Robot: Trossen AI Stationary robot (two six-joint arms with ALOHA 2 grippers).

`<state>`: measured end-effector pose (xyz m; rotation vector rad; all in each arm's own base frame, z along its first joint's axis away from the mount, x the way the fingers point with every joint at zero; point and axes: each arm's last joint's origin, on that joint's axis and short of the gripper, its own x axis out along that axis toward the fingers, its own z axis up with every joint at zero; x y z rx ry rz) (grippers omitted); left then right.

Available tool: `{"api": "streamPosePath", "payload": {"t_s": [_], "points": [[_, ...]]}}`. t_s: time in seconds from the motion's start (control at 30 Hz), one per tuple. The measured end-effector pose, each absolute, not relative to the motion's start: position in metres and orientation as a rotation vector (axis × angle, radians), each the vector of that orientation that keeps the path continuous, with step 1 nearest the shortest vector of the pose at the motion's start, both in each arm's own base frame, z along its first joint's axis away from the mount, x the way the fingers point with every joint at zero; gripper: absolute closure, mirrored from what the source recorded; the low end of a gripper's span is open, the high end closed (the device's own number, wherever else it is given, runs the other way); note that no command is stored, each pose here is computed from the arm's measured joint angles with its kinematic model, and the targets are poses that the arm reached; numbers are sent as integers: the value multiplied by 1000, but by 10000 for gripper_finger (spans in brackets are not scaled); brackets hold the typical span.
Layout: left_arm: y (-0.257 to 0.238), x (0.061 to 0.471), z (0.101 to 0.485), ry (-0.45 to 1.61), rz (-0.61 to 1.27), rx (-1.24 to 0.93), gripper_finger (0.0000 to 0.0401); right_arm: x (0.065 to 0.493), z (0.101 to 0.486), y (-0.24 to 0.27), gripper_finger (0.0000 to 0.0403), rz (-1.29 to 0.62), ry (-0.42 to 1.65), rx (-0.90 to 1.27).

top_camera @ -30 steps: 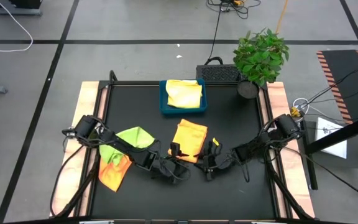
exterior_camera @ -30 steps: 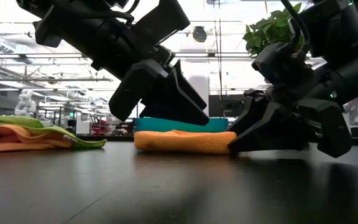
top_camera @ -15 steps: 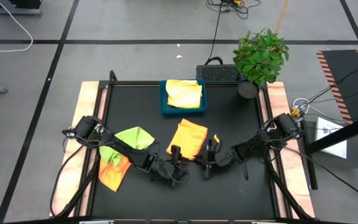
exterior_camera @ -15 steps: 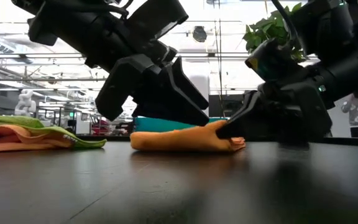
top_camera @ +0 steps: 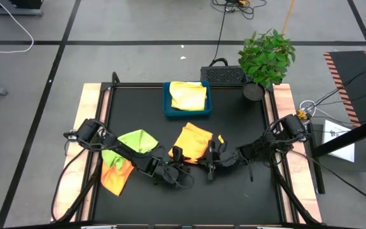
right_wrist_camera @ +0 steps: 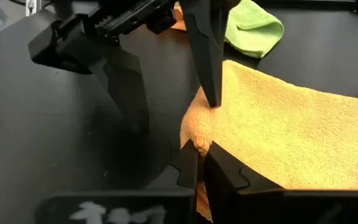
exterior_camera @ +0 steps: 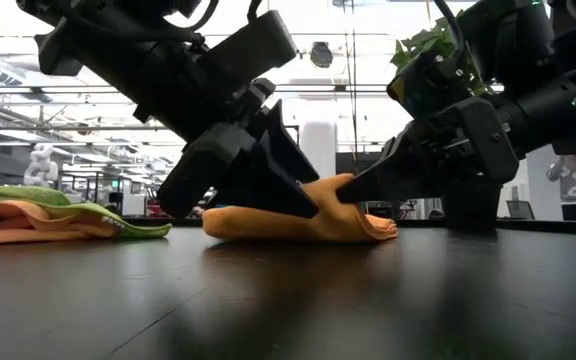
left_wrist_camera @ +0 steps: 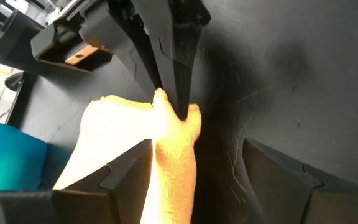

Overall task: Fold microfiber towels
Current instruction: Stack the right orange microfiber cloth on top of the yellow microfiber cloth in the blue bin

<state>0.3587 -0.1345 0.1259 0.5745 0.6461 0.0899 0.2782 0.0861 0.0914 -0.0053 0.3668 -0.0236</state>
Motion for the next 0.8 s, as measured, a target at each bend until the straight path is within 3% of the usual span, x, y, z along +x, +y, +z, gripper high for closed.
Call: {"api": "streamPosePath", "payload": {"t_s": [0.5, 0.63, 0.8], "points": [[-129, 367, 103, 644, 156, 584, 161, 281, 94, 82, 397, 5, 343, 43], [-129, 368, 104, 622, 158, 589, 212, 281, 94, 82, 397, 4, 347, 45], [-130, 369, 105, 608, 155, 602, 313, 281, 94, 82, 397, 5, 341, 46]]}}
